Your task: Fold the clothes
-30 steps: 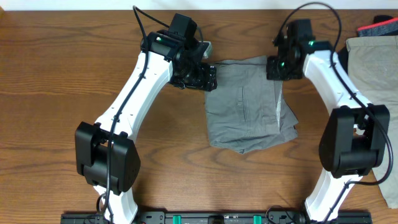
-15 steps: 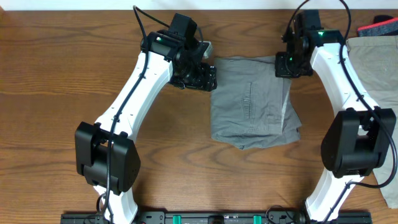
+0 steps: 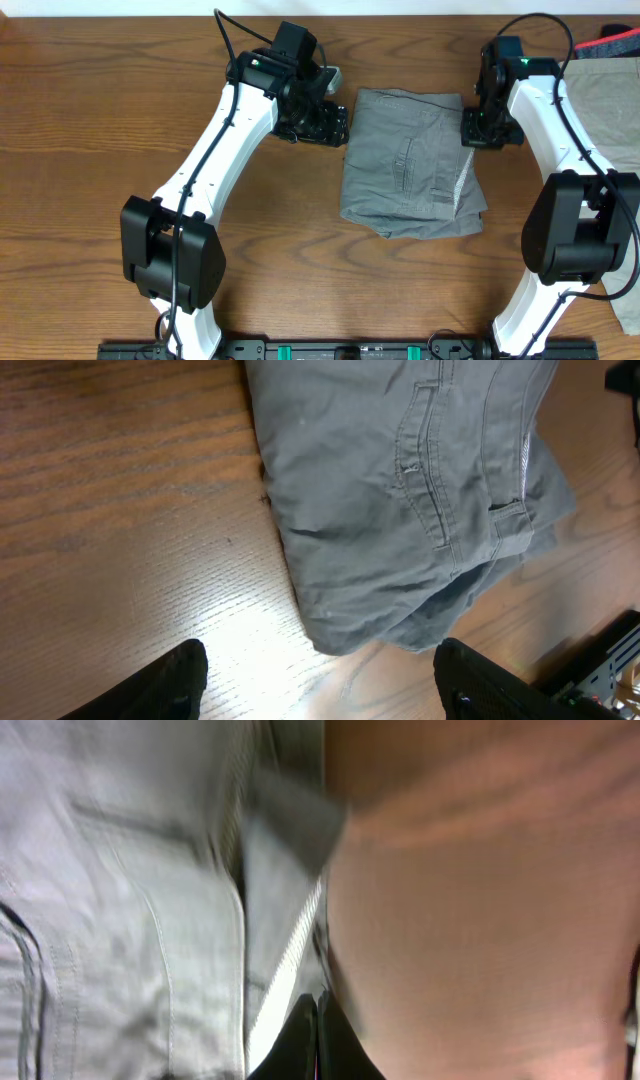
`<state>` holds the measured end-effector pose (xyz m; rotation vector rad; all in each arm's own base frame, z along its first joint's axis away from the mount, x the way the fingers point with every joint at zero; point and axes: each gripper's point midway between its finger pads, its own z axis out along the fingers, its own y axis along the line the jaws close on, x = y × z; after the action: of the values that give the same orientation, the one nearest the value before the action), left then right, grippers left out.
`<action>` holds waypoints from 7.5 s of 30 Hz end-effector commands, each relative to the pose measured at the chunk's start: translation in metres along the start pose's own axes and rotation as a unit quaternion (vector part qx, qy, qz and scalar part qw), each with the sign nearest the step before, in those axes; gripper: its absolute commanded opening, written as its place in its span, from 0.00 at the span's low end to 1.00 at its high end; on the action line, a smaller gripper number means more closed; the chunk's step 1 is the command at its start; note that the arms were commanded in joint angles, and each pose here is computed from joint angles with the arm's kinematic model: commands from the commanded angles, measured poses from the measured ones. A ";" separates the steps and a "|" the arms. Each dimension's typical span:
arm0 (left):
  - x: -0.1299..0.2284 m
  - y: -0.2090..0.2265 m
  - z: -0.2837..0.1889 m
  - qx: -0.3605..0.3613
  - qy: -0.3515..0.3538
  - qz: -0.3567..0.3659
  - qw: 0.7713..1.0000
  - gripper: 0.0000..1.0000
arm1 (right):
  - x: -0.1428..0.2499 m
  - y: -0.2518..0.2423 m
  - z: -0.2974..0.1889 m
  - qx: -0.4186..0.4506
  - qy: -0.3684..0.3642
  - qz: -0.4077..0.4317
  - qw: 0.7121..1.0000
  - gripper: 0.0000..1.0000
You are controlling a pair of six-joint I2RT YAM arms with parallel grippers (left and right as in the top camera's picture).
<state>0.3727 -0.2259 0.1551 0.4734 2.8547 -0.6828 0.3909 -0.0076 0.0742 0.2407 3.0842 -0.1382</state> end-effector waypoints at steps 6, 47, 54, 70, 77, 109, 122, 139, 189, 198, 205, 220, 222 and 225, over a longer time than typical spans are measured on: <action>-0.001 0.004 0.000 -0.007 0.001 0.005 1.000 0.75 | 0.019 0.066 -0.035 -0.206 0.031 -0.055 0.976 0.01; -0.002 -0.015 0.006 0.015 -0.001 0.023 1.000 0.66 | -0.016 0.058 -0.028 -0.176 -0.030 0.002 0.984 0.06; 0.011 -0.045 0.042 0.039 0.006 0.060 0.997 0.66 | -0.044 0.059 -0.016 -0.187 -0.077 0.008 0.979 0.01; 0.032 -0.055 0.122 0.067 0.038 0.039 0.996 0.45 | -0.055 0.065 0.017 -0.189 -0.069 0.012 0.979 0.01; 0.052 -0.038 0.149 0.053 0.086 0.016 0.995 0.45 | -0.053 0.058 0.043 -0.173 -0.047 0.021 0.984 0.01; 0.037 -0.027 0.087 -0.029 0.030 0.041 0.998 0.47 | -0.064 0.038 -0.093 -0.235 -0.095 0.004 0.967 0.01; 0.042 -0.027 0.096 -0.030 0.042 0.042 0.998 0.46 | -0.040 0.088 0.014 -0.246 -0.058 0.003 0.968 0.01; 0.069 -0.005 0.147 -0.042 0.112 0.022 0.993 0.45 | -0.022 0.018 0.076 -0.139 -0.050 0.068 0.987 0.01; 0.060 0.024 0.145 -0.073 0.101 0.002 0.992 0.46 | 0.144 0.048 0.068 -0.114 0.249 0.034 0.961 0.01; 0.051 0.030 0.133 -0.073 0.087 -0.007 0.994 0.46 | 0.114 0.008 0.065 -0.103 0.220 0.105 0.964 0.01; 0.036 0.018 0.117 -0.062 0.056 0.003 0.996 0.46 | 0.060 0.005 0.015 -0.124 0.142 0.076 0.979 0.01; 0.023 -0.002 0.114 -0.014 0.032 0.011 0.999 0.47 | -0.052 0.015 0.011 -0.153 -0.061 0.061 0.984 0.14; 0.024 -0.002 0.114 -0.014 0.033 0.011 0.999 0.47 | -0.054 0.015 0.018 -0.153 -0.062 0.061 0.984 0.09; 0.024 -0.002 0.114 -0.014 0.032 0.011 0.999 0.47 | -0.057 0.016 0.028 -0.153 -0.062 0.061 0.984 0.05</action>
<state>0.3556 -0.2695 0.0328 0.5085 2.9581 -0.6036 0.4548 -0.0042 0.0673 0.3852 2.8622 0.3175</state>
